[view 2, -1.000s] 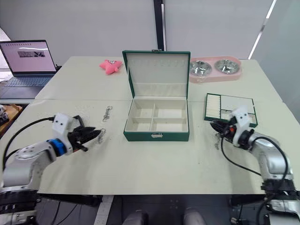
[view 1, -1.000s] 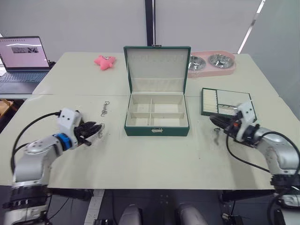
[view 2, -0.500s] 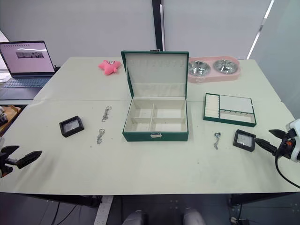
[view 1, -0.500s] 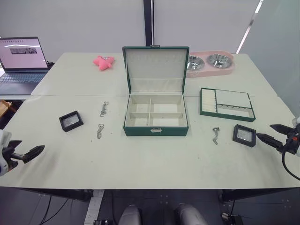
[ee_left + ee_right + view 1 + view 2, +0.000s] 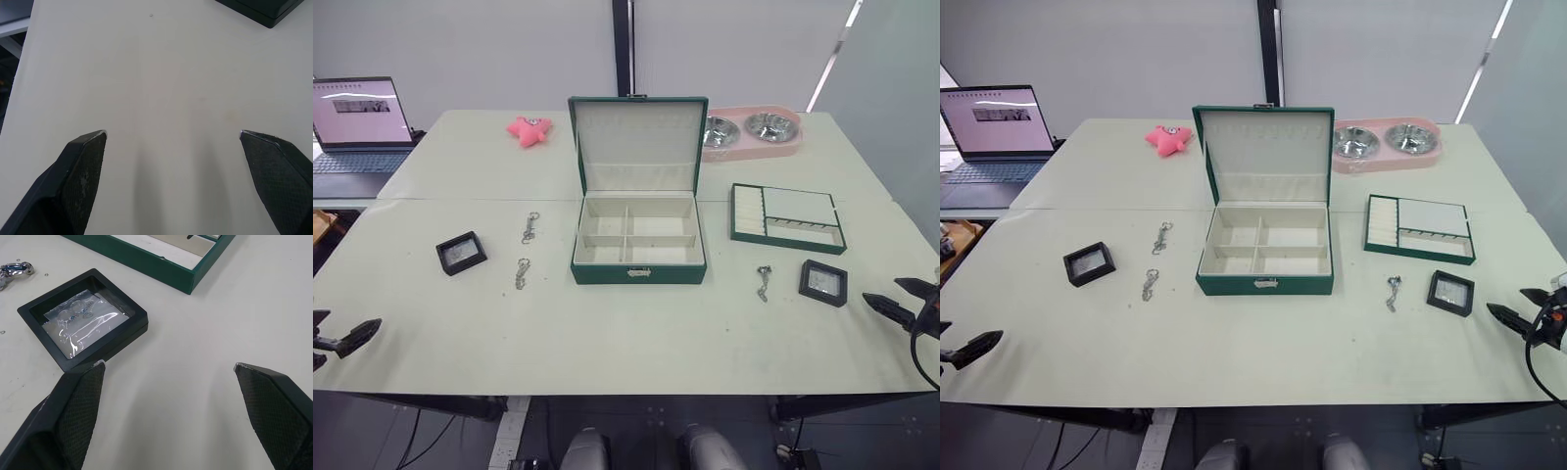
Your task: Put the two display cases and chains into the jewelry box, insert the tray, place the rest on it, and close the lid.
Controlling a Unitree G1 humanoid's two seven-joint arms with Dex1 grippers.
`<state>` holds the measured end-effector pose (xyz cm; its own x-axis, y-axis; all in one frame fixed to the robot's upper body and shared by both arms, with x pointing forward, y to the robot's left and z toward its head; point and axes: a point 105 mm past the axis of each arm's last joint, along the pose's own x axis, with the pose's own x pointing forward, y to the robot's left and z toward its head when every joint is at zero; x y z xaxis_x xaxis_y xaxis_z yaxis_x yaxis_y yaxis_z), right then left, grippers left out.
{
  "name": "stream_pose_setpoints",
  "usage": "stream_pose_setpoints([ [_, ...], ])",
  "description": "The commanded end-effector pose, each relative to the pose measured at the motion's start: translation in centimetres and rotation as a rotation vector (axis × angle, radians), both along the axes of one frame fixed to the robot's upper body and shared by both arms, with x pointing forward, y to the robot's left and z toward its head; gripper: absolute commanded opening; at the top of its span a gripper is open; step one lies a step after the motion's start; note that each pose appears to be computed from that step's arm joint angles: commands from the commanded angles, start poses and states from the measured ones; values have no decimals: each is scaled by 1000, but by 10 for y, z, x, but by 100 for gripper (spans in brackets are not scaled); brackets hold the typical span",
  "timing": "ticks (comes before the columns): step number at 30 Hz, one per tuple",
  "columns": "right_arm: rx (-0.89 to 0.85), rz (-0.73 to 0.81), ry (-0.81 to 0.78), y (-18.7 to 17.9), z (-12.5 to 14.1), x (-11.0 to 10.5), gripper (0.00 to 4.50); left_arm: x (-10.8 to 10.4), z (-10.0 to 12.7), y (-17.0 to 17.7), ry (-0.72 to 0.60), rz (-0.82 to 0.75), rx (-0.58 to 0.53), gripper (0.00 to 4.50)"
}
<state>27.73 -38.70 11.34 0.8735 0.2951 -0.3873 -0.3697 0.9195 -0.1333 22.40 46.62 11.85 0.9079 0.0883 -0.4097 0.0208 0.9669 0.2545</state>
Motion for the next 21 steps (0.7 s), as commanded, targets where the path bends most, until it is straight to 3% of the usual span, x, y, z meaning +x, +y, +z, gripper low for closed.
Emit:
stream_pose_setpoints([
  [1, -32, 3, -51, -3, 16, 2, 447, 3, 16, 5, -33, 0, 48, 450],
  [11, 11, 70, -99, 18, 25, 9, 447, 19, 7, -19, -55, -99, 42, 450],
  [17, 126, 376, -230, 113, 71, 22, 447, 49, 23, -59, -150, -247, -16, 450],
  [21, 191, 620, -290, 194, 100, 18, 447, 62, 21, -77, -107, -334, -21, 450],
])
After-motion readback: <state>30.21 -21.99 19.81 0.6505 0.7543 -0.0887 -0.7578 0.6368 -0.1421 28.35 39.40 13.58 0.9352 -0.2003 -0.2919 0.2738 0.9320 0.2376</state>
